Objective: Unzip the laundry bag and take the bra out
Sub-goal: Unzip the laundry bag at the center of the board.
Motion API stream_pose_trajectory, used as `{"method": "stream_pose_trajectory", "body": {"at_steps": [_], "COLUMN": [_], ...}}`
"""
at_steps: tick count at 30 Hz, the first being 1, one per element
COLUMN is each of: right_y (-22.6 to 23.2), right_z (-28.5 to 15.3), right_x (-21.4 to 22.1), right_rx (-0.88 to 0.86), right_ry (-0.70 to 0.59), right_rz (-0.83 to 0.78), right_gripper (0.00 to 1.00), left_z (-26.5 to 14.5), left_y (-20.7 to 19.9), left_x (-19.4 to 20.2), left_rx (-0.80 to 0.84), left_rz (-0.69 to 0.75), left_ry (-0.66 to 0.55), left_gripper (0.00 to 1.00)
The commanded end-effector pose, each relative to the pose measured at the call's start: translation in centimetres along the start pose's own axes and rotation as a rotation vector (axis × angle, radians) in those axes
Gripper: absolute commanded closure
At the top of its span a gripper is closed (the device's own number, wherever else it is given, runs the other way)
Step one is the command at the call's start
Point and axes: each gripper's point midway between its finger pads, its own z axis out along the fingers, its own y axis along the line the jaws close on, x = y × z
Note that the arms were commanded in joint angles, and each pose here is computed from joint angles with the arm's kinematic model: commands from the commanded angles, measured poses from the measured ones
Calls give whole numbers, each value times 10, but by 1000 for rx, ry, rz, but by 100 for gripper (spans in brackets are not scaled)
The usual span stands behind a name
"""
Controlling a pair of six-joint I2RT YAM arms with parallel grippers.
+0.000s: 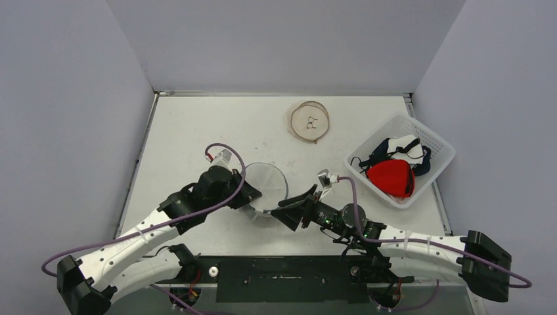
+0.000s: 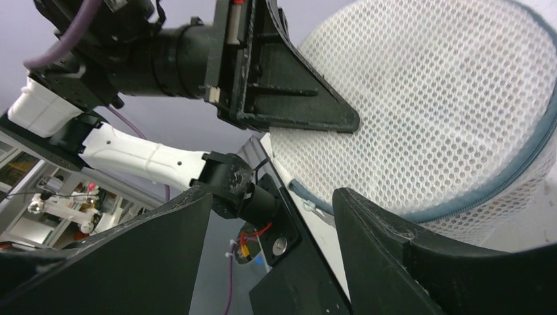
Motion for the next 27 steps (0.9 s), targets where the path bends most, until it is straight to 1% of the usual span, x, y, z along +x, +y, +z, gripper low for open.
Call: {"method": "stream_pose_trajectory", "body": {"at_steps": [1, 10, 17, 23, 27], "right_y": [20, 18, 11, 10, 14], "right_z": [6, -7, 6, 16, 16], "right_x": [-3, 13, 21, 15, 8], "right_rx": [-74, -75, -35, -19, -37], "right_ry": [1, 45, 75, 42, 5], "right_rz": [-8, -13, -9, 6, 15], "right_gripper": [32, 29, 37, 43, 44], "left_z": [-18, -21, -23, -24, -25], "left_y": [-46, -42, -53, -53, -53], "left_x": [-23, -35, -29, -28, -27], "left_rx": [165, 175, 227, 231, 236], "left_rz": [-31, -116, -145, -148, -149], "left_ry": [-48, -61, -20, -15, -13], "left_gripper": [100, 100, 100, 100, 100]}}
